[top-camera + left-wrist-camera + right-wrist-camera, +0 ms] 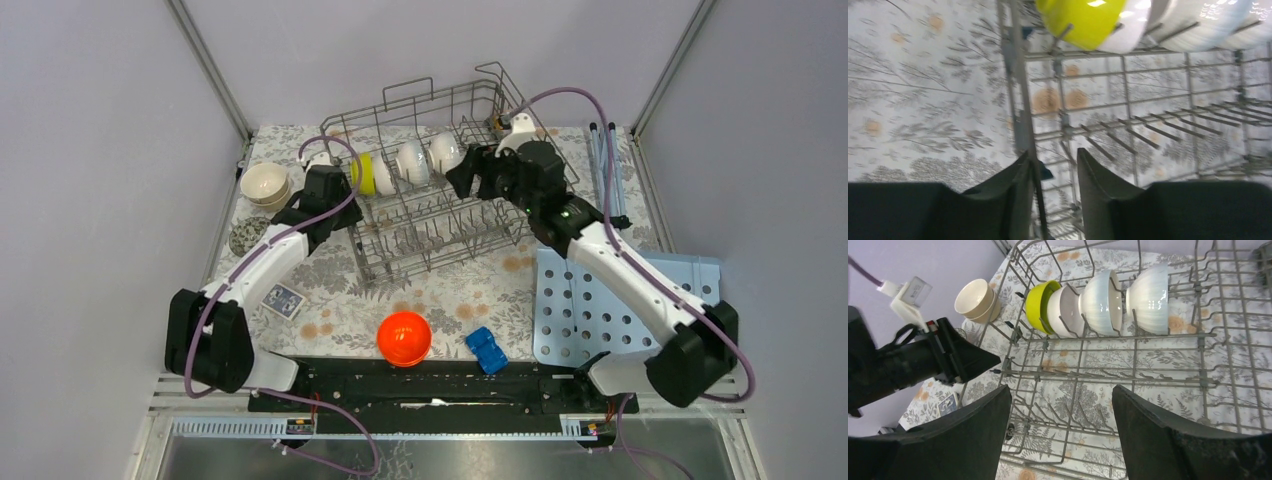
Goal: Unload the bowls from the dish rack
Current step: Adjust the dish rack at the center of the board.
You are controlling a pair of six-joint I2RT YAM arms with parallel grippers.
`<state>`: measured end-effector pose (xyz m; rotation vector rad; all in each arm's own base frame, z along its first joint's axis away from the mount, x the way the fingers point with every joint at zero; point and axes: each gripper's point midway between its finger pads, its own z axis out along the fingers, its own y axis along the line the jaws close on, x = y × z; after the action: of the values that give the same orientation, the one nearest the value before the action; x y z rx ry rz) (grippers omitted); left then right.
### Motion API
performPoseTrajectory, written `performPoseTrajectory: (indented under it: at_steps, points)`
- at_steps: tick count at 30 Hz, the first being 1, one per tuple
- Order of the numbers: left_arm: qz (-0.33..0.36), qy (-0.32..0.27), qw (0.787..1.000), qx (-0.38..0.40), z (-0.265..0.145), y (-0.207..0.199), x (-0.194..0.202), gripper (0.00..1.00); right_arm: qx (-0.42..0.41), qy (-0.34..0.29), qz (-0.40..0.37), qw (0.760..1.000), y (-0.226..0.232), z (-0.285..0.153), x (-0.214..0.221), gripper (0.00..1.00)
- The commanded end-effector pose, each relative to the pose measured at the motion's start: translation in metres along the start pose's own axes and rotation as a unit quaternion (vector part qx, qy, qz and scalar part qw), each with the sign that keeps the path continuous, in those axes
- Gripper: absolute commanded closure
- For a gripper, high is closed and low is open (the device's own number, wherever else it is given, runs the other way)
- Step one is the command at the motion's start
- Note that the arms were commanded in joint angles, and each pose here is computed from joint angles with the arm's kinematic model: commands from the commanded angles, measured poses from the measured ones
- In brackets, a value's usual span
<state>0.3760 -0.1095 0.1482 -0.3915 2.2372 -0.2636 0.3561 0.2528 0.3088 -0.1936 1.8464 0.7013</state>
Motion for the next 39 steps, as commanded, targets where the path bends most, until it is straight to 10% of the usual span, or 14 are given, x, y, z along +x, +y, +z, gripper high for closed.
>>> performPoseTrajectory:
  at_steps: [1, 11, 22, 39]
  points:
    - [0.001, -0.016, 0.997, 0.080, -0.025, -0.032, -0.011, 0.54, -0.057, -0.022, 0.004, 0.998, 0.020, 0.024, -0.006, 0.19]
    - [-0.021, -0.051, 0.992, 0.115, -0.065, -0.036, -0.022, 0.22, -0.035, -0.023, -0.021, 0.999, 0.003, 0.081, 0.000, 0.19]
    - [-0.060, -0.092, 0.986, 0.123, -0.093, -0.011, -0.004, 0.22, -0.137, 0.009, 0.038, 0.990, 0.011, 0.118, 0.021, 0.25]
    - [-0.060, -0.081, 0.985, 0.138, -0.103, -0.002, 0.019, 0.22, 0.021, 0.000, 0.044, 0.999, -0.112, 0.181, 0.019, 0.24]
